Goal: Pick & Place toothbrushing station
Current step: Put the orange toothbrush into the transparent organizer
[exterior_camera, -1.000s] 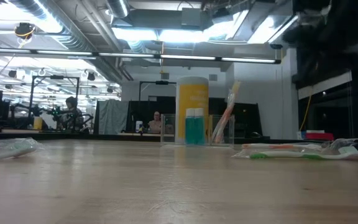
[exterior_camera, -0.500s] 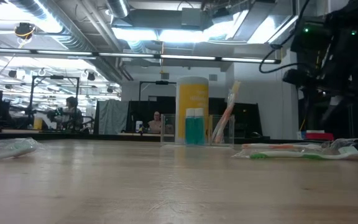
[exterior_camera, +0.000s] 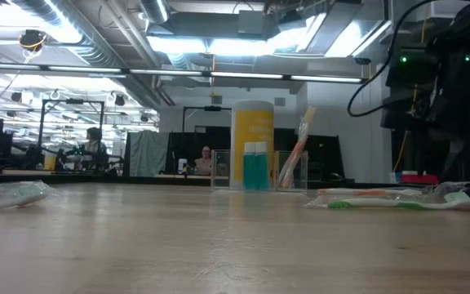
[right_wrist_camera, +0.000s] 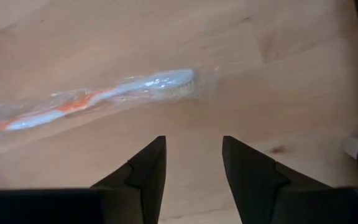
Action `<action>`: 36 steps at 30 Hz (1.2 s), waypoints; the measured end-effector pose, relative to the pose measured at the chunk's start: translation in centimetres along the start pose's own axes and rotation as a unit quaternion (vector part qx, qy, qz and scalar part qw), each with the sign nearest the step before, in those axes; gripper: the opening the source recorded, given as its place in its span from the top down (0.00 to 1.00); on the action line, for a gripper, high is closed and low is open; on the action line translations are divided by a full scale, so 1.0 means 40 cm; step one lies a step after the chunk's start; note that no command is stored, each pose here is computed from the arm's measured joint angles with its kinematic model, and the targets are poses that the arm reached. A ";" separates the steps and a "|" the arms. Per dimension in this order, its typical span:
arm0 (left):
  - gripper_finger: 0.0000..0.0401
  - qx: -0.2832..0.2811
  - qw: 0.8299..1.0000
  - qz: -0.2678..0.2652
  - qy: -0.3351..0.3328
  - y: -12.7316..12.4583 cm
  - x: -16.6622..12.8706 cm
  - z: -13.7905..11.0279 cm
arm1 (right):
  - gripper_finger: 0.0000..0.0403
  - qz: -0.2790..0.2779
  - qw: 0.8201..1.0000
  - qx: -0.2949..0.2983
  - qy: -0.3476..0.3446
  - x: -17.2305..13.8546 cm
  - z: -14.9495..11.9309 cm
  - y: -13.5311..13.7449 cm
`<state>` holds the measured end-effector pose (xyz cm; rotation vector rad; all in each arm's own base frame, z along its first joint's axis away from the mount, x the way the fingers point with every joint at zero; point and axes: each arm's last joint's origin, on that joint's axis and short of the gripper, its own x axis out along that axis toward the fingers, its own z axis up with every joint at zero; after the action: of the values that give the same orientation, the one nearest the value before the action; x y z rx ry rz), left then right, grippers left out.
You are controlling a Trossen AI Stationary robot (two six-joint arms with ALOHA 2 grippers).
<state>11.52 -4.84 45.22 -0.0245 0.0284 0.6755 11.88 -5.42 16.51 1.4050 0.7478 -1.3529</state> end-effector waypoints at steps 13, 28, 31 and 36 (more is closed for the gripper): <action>0.52 -0.001 1.000 -0.006 0.001 -0.001 0.000 0.000 | 0.61 0.018 0.998 0.055 -0.035 0.050 0.016 -0.013; 0.52 -0.008 1.000 -0.006 -0.001 0.001 -0.001 0.003 | 0.75 0.011 0.995 0.064 -0.075 0.065 0.021 -0.006; 0.52 -0.008 1.000 -0.005 -0.002 0.001 -0.001 0.003 | 0.83 0.026 0.995 0.056 -0.075 0.069 0.022 0.006; 0.52 -0.009 1.000 -0.006 -0.002 0.001 -0.001 0.004 | 0.96 0.028 0.995 0.053 -0.075 0.081 0.022 0.017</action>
<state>11.48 -4.83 45.37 -0.0402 0.0188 0.6648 12.80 -7.10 13.66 1.3791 0.5406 -1.4554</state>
